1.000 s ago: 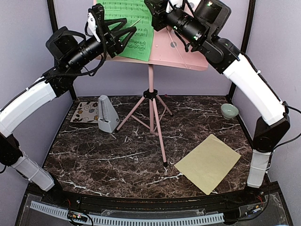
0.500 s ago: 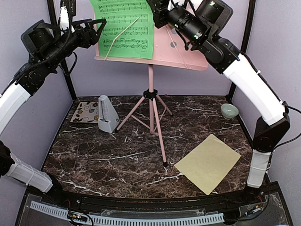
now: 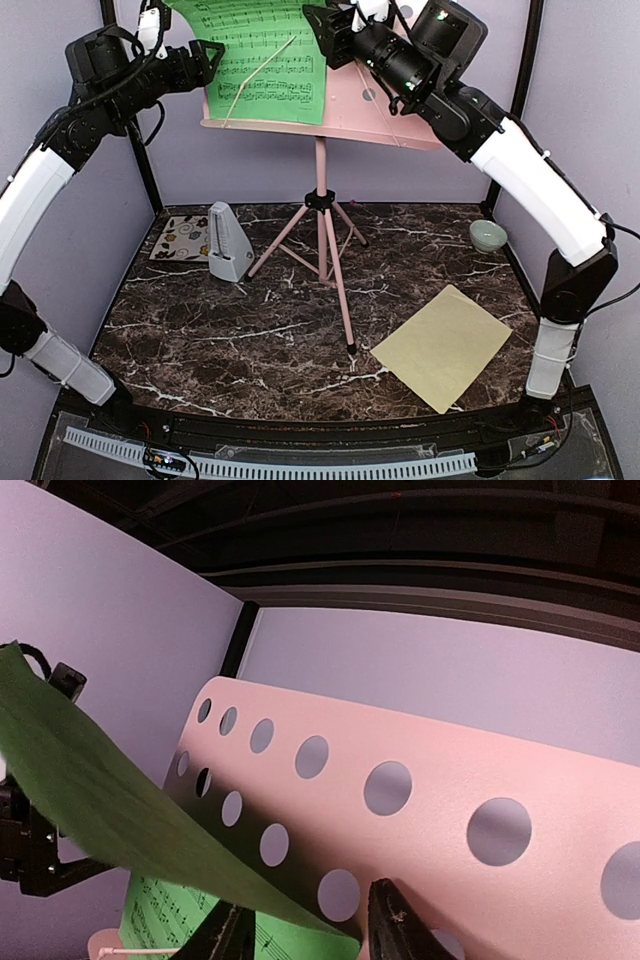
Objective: Set up the instrument practice props
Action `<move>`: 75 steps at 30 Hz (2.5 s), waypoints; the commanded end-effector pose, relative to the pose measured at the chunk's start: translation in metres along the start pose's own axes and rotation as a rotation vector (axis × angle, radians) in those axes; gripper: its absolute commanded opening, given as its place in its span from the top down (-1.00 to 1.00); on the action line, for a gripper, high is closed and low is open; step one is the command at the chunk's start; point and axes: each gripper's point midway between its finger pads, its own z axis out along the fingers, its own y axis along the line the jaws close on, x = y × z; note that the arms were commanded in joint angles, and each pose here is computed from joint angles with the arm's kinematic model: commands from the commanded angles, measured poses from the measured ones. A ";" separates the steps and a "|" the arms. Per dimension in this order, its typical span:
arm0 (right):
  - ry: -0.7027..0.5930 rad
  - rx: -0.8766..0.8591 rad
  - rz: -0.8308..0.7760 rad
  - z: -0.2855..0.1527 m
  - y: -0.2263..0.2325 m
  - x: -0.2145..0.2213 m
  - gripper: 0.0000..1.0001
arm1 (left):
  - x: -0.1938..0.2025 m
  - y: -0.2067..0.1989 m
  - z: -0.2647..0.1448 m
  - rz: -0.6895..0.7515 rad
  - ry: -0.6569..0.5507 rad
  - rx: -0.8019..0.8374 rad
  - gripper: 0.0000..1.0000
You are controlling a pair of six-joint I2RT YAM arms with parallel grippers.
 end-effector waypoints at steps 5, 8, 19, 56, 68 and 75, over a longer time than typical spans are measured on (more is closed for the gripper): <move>-0.094 0.073 0.034 -0.016 -0.030 -0.044 0.30 | -0.058 -0.019 -0.002 0.044 -0.122 0.111 -0.75; -0.084 0.067 0.024 -0.015 -0.028 -0.040 0.52 | -0.064 -0.025 -0.003 0.031 -0.130 0.144 -0.81; -0.093 0.082 0.021 -0.009 -0.028 -0.039 0.47 | -0.092 -0.014 -0.003 0.032 -0.214 0.076 -0.87; -0.134 0.090 0.053 -0.029 -0.039 -0.062 -0.38 | -0.102 -0.013 0.008 0.042 -0.273 0.051 -0.97; -0.133 0.071 0.070 -0.046 -0.043 -0.075 -0.44 | -0.081 -0.014 -0.016 0.033 -0.205 0.084 -0.97; -0.021 0.082 0.132 -0.062 -0.052 -0.065 -0.48 | -0.045 -0.020 -0.041 0.055 -0.116 0.150 -0.98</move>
